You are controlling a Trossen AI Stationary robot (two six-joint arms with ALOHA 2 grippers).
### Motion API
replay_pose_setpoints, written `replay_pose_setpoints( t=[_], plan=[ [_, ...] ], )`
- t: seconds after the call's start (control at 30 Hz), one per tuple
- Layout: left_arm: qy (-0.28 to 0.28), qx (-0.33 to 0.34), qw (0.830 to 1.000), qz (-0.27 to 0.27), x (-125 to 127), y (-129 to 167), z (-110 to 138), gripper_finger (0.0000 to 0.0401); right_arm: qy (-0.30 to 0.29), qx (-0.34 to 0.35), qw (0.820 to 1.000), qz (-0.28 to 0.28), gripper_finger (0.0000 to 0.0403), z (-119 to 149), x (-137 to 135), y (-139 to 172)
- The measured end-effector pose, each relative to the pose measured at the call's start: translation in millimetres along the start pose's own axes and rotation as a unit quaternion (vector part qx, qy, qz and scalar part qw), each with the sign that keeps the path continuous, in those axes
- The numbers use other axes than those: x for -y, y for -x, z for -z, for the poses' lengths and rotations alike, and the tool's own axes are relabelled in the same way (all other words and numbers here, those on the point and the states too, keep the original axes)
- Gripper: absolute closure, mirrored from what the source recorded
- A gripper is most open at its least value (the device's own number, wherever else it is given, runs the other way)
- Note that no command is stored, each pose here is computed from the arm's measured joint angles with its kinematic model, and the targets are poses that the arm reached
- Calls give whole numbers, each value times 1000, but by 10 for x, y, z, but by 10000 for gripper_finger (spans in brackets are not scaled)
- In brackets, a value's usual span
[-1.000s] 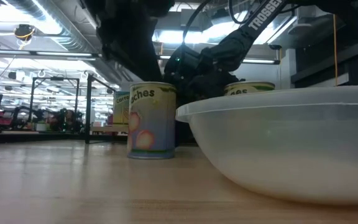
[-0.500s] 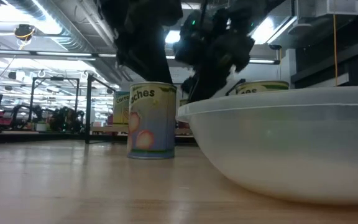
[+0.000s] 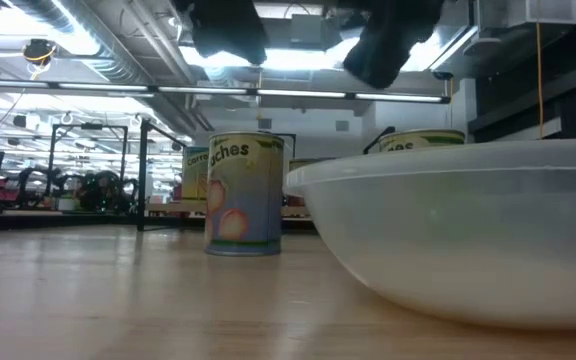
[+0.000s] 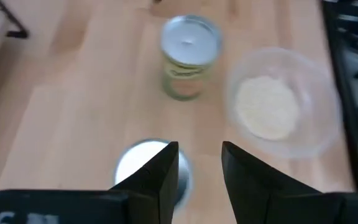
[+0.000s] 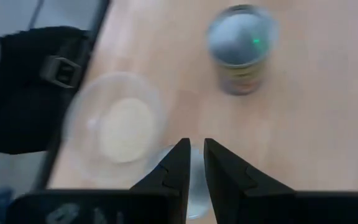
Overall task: Pick and place cans onto a shelf
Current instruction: Put the canned peaches on the shelf
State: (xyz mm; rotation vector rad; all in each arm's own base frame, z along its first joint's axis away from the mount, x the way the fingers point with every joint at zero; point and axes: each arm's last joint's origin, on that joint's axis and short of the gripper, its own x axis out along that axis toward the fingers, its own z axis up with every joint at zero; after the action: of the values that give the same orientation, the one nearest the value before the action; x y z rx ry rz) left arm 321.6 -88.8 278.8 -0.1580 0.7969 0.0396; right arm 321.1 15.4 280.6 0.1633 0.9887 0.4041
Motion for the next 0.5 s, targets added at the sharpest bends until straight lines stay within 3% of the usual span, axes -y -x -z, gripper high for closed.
replay_pose_setpoints(
  t=[0.23,0.5],
  plan=[
    [-50,-21,998,16,126,95,88,286,-16,-9,999,-36,350,38,-559,-12],
    [-161,-45,986,19,272,24,208,286,14,-24,1000,10,350,139,-1025,-158]
  ],
)
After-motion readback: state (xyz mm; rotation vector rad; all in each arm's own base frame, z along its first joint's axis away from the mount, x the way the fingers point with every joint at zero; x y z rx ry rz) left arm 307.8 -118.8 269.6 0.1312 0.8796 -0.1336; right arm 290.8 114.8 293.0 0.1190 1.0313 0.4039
